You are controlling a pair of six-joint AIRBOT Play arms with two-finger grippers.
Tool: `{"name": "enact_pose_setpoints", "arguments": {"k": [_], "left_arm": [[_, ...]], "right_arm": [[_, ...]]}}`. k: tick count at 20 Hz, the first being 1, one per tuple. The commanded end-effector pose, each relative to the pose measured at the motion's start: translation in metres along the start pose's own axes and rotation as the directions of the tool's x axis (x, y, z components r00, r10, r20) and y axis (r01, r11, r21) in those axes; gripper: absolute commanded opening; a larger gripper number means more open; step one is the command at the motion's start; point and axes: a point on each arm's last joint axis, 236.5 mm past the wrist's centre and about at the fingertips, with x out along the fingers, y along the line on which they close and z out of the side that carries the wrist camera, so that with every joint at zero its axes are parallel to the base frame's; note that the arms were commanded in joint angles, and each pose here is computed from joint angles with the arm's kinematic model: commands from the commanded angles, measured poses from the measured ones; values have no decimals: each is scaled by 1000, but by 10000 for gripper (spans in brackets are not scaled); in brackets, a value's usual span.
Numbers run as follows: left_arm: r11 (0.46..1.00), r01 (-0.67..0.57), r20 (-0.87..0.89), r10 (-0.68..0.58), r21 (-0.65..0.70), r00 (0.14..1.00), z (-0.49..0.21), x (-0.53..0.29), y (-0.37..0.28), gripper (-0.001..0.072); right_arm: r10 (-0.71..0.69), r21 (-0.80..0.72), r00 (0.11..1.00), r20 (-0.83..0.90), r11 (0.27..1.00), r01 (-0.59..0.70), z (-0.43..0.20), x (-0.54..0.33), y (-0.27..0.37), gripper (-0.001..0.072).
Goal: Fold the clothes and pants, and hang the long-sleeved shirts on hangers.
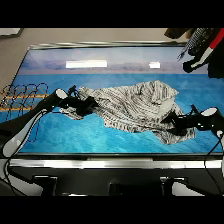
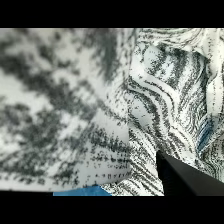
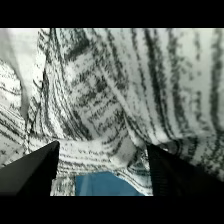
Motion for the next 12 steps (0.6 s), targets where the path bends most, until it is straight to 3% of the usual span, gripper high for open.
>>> {"name": "enact_pose_setpoints", "arguments": {"k": [1, 3, 5, 8, 12], "left_arm": [[1000, 1, -13, -1, -2, 1000, -3, 1, 0, 720], [1000, 1, -17, -1, 2, 1000, -6, 3, -2, 719], [1000, -1, -38, 1, 4, 999, -12, 2, -4, 656], [999, -6, -68, 3, -50, 998, -22, -15, -9, 665], [999, -39, -82, 41, 20, 996, -40, -33, -18, 669]], "right_arm": [[47, 46, 998, 34, 998, -49, 10, 10, 6, 395], [57, 53, 997, 52, 997, -60, 15, 10, 8, 32], [64, 44, 995, 70, 997, -67, 17, 5, 12, 30], [79, 6, 992, 94, 997, -80, 12, -12, 21, 30], [78, -25, 992, 99, 997, -76, 1, -29, 27, 30]]}}
